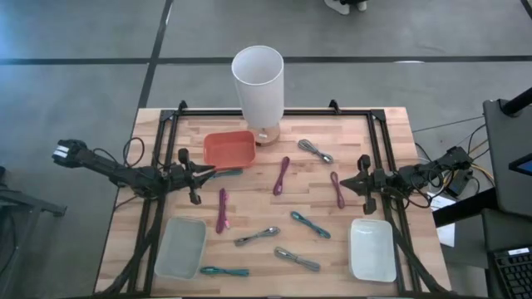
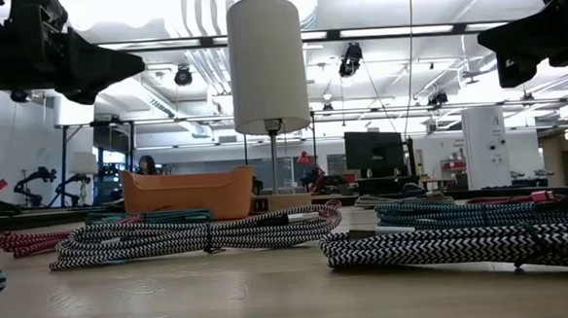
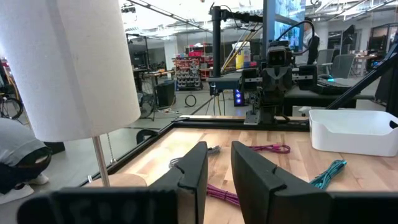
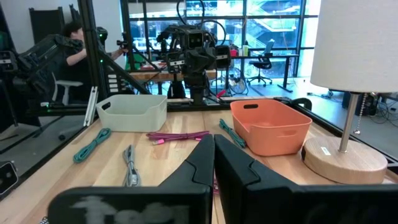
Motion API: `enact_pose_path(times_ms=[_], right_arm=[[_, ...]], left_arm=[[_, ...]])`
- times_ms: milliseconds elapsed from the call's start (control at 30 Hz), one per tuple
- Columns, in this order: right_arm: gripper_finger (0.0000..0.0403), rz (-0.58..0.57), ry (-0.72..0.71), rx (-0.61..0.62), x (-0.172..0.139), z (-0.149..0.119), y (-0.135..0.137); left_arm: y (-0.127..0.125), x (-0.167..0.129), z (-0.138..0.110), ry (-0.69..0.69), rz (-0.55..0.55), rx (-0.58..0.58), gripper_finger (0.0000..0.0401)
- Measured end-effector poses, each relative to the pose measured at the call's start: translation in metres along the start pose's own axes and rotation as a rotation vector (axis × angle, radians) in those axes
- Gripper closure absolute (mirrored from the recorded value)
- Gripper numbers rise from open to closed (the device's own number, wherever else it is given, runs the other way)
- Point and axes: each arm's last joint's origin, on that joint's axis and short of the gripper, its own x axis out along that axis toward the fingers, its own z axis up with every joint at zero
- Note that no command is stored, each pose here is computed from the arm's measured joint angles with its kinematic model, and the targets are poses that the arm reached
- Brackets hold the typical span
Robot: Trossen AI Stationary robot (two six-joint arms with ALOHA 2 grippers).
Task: Pick & Place USB Port
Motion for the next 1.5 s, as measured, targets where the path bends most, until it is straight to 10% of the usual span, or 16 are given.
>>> enact_pose_path(times_ms=[767,1000,1500], right_arm=[[0.0394,0.0,-0.001,0.002,0.0,0.0001,0.0],[0.0394,0.001,-0.006,0.192,0.0,0.0007,0.0],[0.0394,-0.153,-0.043,0.097,-0.0004,0.0034,-0.0044]], left_arm=[[0.0,0.0,0.0,0.0,0.0,0.014,0.0325],[0.0,0.0,0.0,0.0,0.0,0.009,0.0325],[-0.0014,0.0,0.0006,-0.01,-0.05,-0.027,0.0325]])
